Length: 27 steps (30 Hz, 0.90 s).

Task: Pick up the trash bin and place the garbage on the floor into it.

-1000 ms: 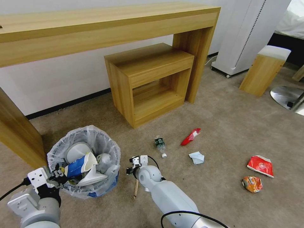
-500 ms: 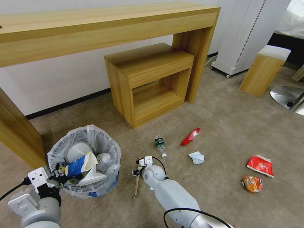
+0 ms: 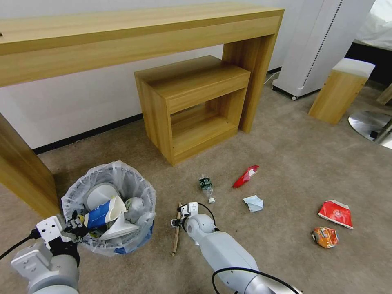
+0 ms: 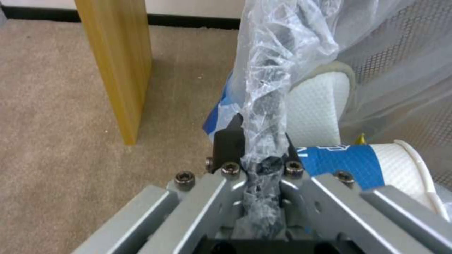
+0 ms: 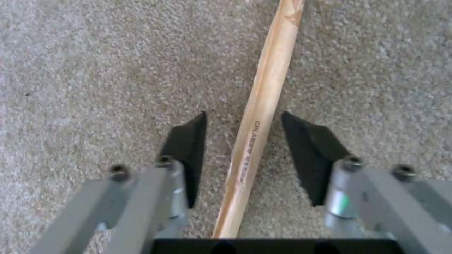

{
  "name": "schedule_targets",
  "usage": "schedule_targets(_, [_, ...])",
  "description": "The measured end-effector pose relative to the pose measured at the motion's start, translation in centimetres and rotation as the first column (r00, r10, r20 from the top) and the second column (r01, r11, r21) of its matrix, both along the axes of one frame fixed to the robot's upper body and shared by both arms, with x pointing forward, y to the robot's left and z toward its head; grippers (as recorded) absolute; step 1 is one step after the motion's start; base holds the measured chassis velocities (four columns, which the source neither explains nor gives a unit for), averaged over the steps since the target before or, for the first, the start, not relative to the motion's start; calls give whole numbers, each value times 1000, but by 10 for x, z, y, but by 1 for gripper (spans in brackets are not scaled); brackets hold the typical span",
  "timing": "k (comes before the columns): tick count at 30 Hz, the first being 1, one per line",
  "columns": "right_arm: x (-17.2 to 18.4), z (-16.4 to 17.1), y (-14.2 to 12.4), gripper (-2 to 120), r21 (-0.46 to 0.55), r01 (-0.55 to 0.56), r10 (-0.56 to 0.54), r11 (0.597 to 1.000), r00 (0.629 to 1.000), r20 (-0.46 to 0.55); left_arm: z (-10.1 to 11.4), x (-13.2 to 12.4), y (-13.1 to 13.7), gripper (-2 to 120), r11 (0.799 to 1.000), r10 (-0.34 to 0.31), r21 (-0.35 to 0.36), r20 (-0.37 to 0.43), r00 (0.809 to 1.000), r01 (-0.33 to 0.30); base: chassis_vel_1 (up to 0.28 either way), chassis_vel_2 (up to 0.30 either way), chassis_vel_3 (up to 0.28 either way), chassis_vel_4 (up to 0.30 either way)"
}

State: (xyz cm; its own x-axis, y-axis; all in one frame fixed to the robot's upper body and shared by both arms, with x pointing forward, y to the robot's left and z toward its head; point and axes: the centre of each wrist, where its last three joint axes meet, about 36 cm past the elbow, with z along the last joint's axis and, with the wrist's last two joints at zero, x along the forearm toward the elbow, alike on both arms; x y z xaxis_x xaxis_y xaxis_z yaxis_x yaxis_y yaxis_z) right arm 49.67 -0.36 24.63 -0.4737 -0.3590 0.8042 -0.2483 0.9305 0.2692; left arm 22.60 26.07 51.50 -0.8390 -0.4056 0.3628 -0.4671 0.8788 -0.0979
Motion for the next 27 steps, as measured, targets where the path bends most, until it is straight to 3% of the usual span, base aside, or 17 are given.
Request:
schedule_targets(10, [-12, -11, 1, 0, -25, -16, 16, 1000, 1000, -11, -2, -3, -2, 1, 1000, 4, -2, -14, 1000, -4, 0, 0, 0, 0])
schedule_targets(19, [-14, -8, 1, 0, -15, -16, 16, 1000, 1000, 4, -3, -3, -5, 1, 1000, 4, -3, -16, 1000, -4, 0, 0, 0, 0])
schedule_targets(25, [-21, 27, 18, 0, 119, -19, 9, 993, 997, 83, -3, -3, -5, 1, 1000, 4, -1, -14, 1000, -4, 0, 0, 0, 0])
schedule_targets(27, [-31, 66, 27, 0, 230, -47, 9, 972, 987, 163, -3, -3, -4, 1, 1000, 3, -3, -11, 1000, -3, 0, 0, 0, 0])
